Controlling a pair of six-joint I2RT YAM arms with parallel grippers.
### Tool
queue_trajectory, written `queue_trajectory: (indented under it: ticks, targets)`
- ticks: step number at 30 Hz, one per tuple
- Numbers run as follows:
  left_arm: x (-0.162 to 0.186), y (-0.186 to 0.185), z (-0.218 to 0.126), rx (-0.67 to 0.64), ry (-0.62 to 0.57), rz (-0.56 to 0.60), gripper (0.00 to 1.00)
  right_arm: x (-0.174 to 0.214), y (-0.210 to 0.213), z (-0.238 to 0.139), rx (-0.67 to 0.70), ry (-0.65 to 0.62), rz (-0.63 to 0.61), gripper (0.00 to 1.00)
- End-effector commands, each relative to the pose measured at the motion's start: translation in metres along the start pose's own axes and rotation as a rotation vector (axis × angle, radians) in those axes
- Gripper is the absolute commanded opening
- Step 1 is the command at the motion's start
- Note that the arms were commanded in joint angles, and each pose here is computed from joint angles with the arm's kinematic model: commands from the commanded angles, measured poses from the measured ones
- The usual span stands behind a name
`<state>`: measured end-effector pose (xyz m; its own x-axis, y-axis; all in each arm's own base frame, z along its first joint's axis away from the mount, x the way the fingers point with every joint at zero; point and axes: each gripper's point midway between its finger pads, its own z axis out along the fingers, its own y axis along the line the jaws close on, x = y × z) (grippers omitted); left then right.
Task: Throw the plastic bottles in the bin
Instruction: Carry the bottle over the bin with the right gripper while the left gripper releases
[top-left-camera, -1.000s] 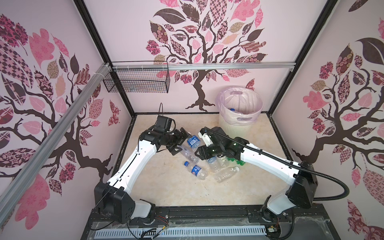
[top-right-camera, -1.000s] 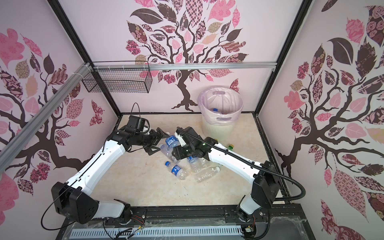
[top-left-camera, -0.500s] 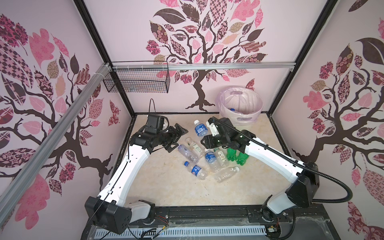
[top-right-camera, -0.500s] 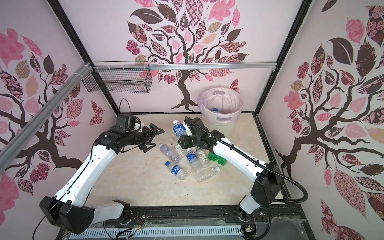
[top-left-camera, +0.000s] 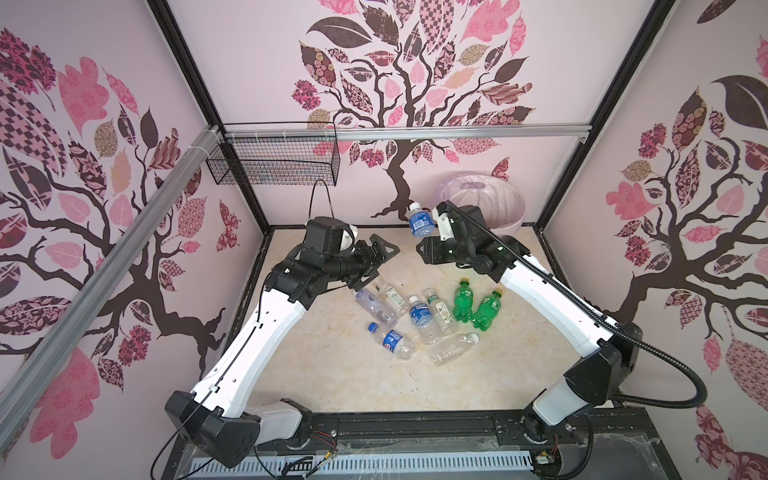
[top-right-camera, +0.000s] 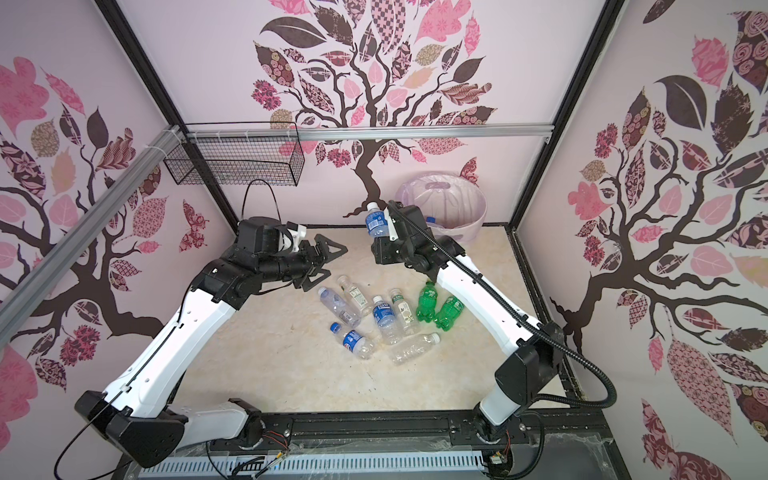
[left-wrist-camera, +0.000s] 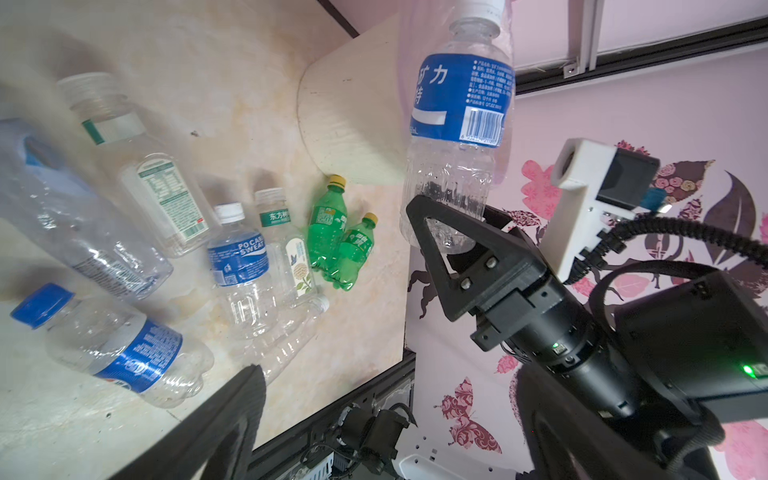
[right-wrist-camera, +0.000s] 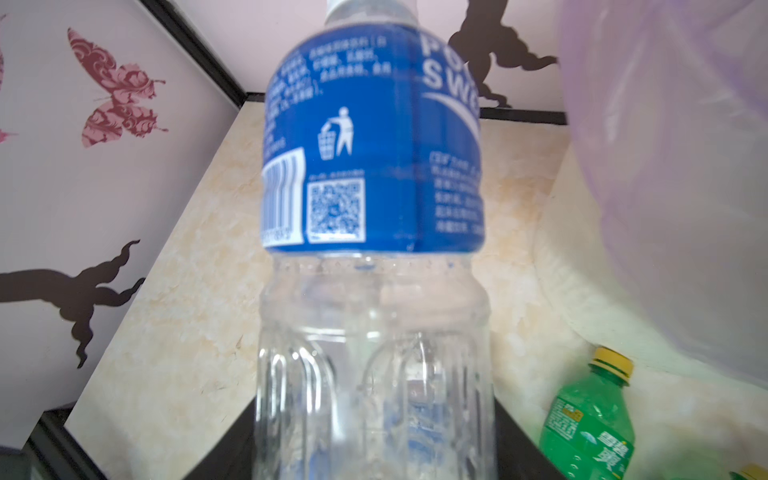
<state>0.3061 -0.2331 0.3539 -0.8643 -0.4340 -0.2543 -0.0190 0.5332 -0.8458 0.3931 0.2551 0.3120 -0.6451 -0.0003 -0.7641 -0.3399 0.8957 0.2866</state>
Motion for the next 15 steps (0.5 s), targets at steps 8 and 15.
queue_trajectory:
  ticks: [8,15]
  targets:
    - [-0.006,-0.066,0.01,0.1,-0.02,0.133,0.97,-0.089,-0.033,-0.051,0.179,-0.241,-0.011,0.44]
    - [-0.014,-0.107,0.019,0.154,-0.045,0.196,0.97,-0.143,-0.05,-0.089,0.275,-0.41,0.021,0.45]
